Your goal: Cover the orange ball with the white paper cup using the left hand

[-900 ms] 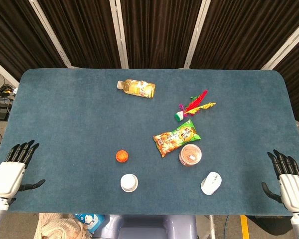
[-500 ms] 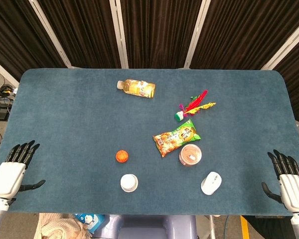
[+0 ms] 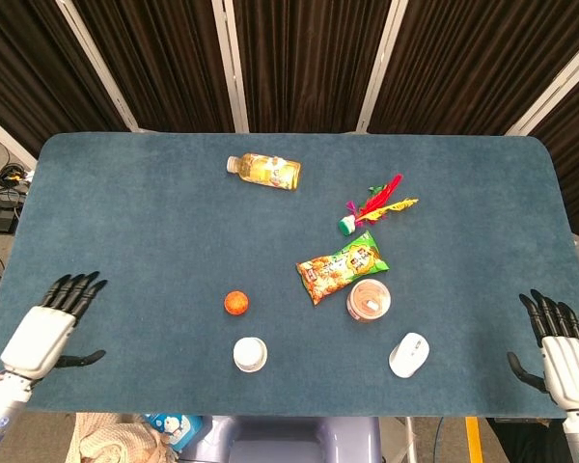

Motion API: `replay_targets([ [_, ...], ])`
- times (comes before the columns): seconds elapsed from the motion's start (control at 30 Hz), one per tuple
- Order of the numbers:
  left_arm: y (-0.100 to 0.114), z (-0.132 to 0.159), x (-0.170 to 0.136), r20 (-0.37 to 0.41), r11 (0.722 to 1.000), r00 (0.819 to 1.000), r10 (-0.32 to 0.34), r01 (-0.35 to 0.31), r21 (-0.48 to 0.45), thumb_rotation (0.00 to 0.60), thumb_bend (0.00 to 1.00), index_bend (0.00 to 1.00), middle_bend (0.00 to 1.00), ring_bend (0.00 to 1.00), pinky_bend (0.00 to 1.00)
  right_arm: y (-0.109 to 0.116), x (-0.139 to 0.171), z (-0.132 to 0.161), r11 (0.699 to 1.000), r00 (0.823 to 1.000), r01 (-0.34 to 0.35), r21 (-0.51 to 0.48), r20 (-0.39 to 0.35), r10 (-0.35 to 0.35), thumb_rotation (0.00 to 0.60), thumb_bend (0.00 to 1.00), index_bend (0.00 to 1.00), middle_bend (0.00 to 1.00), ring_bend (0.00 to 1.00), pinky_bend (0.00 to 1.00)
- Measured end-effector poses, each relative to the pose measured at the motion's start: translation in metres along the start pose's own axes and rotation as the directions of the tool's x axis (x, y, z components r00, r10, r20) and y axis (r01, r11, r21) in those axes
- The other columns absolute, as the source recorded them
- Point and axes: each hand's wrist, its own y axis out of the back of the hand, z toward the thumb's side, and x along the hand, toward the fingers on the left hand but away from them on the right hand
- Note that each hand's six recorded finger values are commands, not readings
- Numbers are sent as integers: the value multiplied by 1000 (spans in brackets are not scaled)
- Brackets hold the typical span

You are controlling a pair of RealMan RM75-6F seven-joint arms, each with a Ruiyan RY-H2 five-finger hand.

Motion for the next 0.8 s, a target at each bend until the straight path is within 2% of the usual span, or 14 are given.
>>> replay_targets([
  [0.1,5,20,16,112,1000,994,-14,12,23,600,91,0,0,0,67,1,0,1,1000,1000,3,-1,-3,-3,600,347,0,0,0,26],
  [0.2,9,42,32,217,999,975,-41,34,37,600,100,0,3,18,108,1,1,2,1000,1000,4,1,-6,-4,600,347,0,0,0,26],
  [0.37,13,80,56,369,993,924,-102,75,87,600,110,14,83,94,181,1,1,0,1000,1000,4,-3,3,-4,600,347,0,0,0,27],
  [0.67,5,132,82,485,980,853,-196,153,127,600,149,92,236,192,258,2,-1,-1,1000,1000,8,-4,3,-8,600,347,0,0,0,27],
  [0.8,1,149,92,505,976,836,-214,162,145,600,152,103,252,207,267,1,-2,-2,1000,1000,6,-6,7,-5,600,347,0,0,0,26],
])
